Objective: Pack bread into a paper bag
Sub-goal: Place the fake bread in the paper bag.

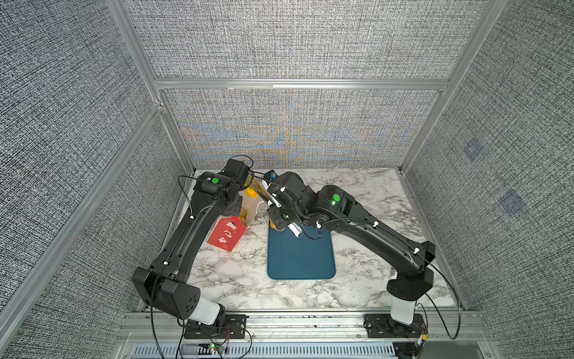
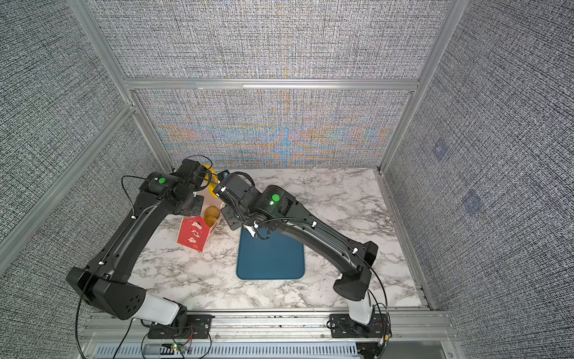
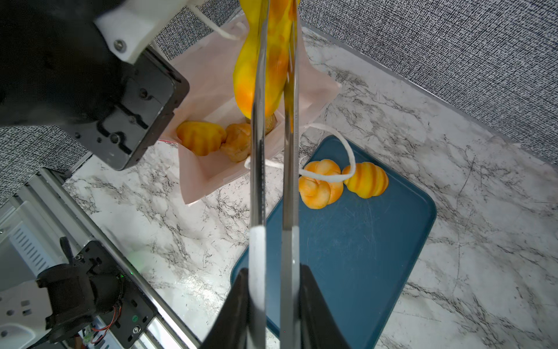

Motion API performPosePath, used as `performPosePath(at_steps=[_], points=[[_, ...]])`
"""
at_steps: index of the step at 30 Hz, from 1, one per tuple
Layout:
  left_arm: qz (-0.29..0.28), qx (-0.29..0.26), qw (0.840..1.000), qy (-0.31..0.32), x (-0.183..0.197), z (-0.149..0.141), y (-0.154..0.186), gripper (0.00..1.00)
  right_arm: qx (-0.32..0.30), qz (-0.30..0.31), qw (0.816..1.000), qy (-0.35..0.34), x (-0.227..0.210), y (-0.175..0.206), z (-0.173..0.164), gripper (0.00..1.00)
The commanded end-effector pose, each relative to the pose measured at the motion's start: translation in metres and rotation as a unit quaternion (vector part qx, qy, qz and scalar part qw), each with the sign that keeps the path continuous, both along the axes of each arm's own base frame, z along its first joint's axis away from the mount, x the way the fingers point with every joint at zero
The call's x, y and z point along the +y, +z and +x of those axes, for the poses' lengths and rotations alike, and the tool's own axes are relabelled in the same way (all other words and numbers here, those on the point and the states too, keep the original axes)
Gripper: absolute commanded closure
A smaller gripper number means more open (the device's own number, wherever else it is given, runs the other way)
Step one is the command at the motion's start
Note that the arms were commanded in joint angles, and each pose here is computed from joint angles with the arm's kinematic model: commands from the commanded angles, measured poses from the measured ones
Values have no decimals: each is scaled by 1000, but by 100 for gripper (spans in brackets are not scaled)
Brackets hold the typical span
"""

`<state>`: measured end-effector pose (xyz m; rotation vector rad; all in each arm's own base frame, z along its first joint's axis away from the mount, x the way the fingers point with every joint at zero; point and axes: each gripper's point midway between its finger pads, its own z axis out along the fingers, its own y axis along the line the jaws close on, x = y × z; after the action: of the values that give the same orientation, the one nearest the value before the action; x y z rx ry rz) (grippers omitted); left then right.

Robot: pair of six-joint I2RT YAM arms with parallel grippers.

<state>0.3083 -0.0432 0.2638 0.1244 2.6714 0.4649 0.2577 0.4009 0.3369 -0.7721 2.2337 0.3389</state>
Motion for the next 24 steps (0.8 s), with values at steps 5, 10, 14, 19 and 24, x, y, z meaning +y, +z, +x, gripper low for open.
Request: performPosePath(at_steps=[5,10,14,19,24], points=[[3,-6,1000,3,2,0,2,98,-6,11,1000,-1,4,-12,7,85],[3,-8,1000,3,2,0,3,98,9,5,1000,-6,-4,-29,3,86],[3,-7,1000,3,2,0,2,98,20,-1,1000,-7,-11,-41,-3,86],[3,-6,1000,2,2,0,1,98,31,-10,999,-6,-18,-52,-8,86],[2,-6,1000,2,1,1,1,98,34,-9,999,-3,-16,-53,-9,86]])
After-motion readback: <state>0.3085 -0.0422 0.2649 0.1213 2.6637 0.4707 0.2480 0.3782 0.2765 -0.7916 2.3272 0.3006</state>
